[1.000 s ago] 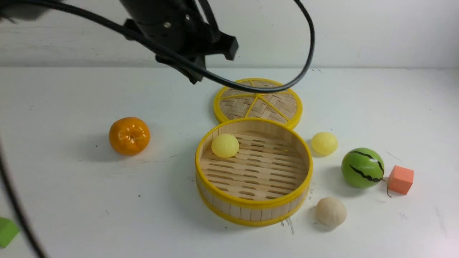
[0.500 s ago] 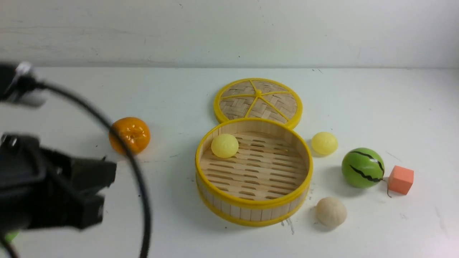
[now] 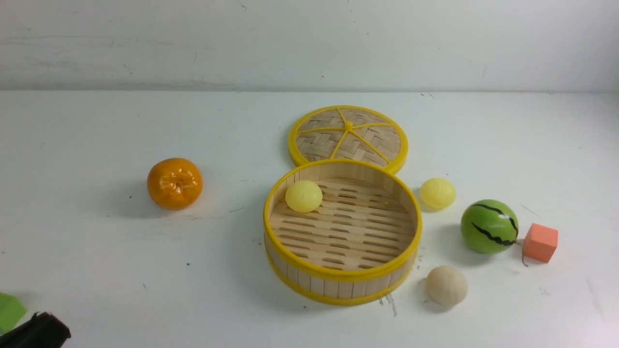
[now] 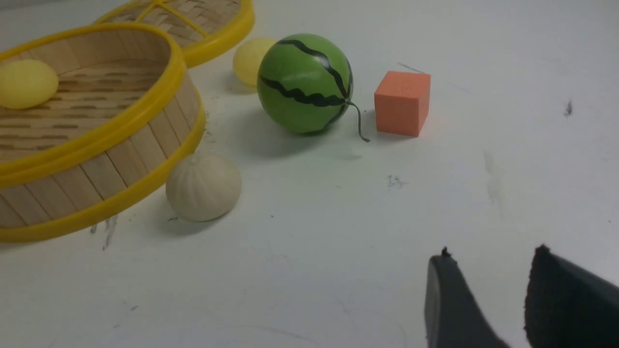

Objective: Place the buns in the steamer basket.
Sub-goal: Use the right arm to grab a steamed stuffed bun

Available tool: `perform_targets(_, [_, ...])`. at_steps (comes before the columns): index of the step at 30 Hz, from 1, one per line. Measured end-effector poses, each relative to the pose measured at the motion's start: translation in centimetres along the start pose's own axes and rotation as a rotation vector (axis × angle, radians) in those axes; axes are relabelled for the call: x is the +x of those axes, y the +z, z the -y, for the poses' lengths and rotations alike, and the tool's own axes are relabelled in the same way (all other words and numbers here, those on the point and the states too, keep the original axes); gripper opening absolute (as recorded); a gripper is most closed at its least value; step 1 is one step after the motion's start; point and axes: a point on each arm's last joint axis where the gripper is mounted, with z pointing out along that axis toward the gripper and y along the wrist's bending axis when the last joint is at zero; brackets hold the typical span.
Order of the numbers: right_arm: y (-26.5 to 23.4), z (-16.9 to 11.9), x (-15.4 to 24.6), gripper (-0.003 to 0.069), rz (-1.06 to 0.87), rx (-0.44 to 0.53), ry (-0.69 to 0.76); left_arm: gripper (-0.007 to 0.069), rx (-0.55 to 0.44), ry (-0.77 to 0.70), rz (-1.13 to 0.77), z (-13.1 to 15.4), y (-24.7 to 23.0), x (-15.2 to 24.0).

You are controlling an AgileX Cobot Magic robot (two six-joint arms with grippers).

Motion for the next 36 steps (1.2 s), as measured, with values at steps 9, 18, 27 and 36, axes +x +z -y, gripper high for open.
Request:
perform_targets(9, [0.0, -0.1, -0.2, 0.0239, 0.035, -0.016, 0.056, -0.0013, -0.020, -0.014, -0.130, -0.2, 0.0, 1.2])
perform_targets(18, [-0.4, -0.7, -2.7, 0.0213, 0.269, -0.166, 0.562, -0.0013, -0.033, -0.016, -0.215, -0.3, -0.1, 2.0])
perform_targets(27, [0.3, -4.0, -10.5, 0.0123, -0.375, -0.139, 0.202, -0.0013, -0.035, -0.017, -0.232, -0.3, -0.2, 2.2])
perform_targets(36, [11.0, -5.9, -13.9, 0.0122, -0.841, -0.104, 0.043, -0.0012, -0.035, -0.017, -0.235, -0.3, -0.2, 2.2])
